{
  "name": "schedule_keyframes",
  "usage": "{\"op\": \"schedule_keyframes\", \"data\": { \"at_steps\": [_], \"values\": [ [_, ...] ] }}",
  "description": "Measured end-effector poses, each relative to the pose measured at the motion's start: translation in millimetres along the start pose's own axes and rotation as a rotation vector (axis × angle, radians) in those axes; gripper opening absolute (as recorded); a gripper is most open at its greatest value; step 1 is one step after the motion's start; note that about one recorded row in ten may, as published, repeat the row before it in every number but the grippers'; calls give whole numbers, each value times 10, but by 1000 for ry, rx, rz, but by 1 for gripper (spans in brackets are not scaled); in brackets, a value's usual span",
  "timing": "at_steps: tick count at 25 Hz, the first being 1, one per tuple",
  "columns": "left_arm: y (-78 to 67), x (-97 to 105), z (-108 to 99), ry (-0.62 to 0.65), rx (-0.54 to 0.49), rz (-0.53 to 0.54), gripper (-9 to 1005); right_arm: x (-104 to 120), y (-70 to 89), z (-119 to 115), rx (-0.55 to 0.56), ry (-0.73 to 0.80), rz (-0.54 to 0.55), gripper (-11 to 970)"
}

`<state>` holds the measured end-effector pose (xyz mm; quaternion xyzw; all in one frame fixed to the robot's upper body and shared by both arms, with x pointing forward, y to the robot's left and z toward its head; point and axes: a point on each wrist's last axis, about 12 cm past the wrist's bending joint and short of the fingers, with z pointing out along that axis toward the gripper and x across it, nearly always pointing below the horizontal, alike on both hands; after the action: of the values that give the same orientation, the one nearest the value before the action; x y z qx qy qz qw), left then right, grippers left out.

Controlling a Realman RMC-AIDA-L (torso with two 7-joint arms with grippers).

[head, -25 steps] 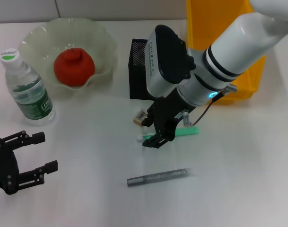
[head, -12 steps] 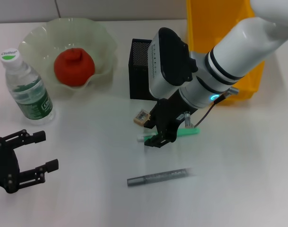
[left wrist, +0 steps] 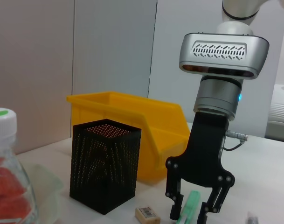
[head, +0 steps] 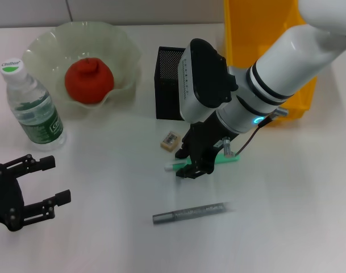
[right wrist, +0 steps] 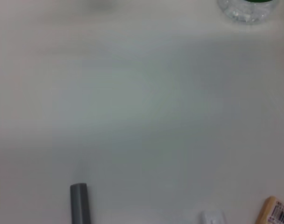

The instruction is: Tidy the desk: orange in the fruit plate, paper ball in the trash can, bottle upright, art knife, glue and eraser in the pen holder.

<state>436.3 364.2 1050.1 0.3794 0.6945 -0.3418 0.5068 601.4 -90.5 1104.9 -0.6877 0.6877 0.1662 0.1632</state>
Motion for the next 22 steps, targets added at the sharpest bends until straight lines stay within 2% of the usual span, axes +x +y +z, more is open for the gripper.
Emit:
{"op": "schedule_keyframes", "data": {
  "at_steps": [3, 9, 22],
  "values": [
    [-1, 0, 3, -1, 0, 0, 769, -5, -2, -3, 1, -1, 0, 390],
    [1, -1, 1, -1, -2, 0, 768, -4, -3, -3, 2, 1, 0, 293],
    [6, -4, -5, -7, -12, 0, 768, -42, -23, -36, 2, 48, -21, 210]
  ]
}}
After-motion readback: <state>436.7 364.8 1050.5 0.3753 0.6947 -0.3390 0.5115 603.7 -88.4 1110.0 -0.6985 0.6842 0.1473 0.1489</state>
